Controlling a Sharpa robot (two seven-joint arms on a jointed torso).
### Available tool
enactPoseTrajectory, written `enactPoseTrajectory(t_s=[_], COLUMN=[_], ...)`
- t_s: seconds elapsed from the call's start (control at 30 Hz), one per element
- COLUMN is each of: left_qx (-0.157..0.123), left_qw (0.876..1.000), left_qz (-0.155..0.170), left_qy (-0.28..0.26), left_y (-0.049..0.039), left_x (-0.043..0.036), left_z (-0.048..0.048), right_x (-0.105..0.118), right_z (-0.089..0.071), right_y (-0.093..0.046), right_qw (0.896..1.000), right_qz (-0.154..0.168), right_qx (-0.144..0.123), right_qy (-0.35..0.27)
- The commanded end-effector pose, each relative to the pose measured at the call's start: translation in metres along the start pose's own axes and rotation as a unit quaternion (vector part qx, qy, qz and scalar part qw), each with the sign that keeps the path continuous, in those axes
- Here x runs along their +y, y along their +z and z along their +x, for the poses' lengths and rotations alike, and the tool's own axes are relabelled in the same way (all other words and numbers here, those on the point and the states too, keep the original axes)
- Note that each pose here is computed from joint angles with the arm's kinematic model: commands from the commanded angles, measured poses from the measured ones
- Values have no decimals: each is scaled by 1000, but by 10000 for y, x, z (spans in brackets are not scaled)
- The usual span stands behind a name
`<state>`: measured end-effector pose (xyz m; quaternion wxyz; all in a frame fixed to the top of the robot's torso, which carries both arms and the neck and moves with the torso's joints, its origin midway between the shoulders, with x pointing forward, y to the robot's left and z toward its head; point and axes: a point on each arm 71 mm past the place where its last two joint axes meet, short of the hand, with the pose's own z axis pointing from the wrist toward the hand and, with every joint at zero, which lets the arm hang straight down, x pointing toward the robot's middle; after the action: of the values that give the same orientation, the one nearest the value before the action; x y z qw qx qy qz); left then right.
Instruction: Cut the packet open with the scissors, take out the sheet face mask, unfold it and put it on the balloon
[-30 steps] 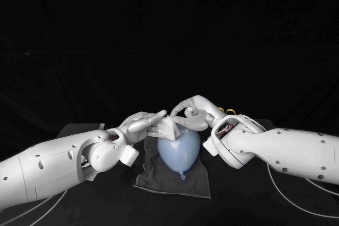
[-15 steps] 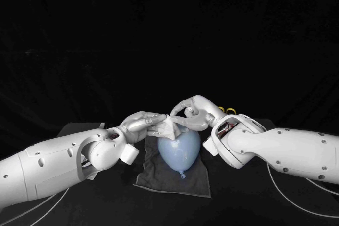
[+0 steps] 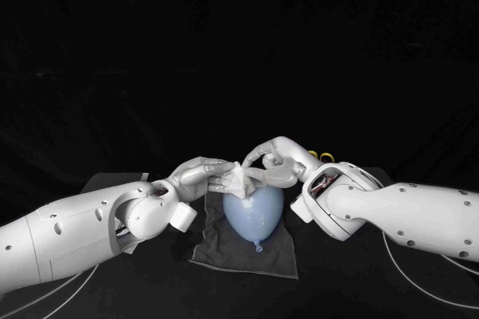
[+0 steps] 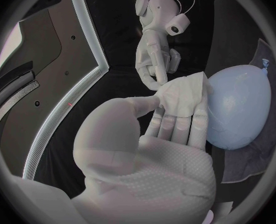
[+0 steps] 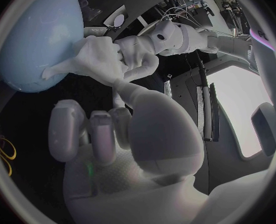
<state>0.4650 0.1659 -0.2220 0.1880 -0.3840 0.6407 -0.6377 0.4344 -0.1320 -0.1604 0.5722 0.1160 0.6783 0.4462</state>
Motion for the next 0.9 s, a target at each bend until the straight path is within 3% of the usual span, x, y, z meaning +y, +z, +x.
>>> enactPoseTrajectory(t_s=[0.03, 0.63, 0.9], left_qx=[-5, -23, -41], left_qw=[1000, 1000, 999], left_qz=[4, -13, -14], left_qy=[-10, -7, -9], left_y=[6, 5, 5], left_x=[-24, 2, 4], left_z=[-5, -38, -66], right_x=[24, 34, 31], right_z=[29, -21, 2], right_y=[-29, -111, -144], right_qw=[999, 999, 998], right_qz=[-14, -24, -24], right_qx=[19, 11, 37], right_qy=[-24, -30, -33])
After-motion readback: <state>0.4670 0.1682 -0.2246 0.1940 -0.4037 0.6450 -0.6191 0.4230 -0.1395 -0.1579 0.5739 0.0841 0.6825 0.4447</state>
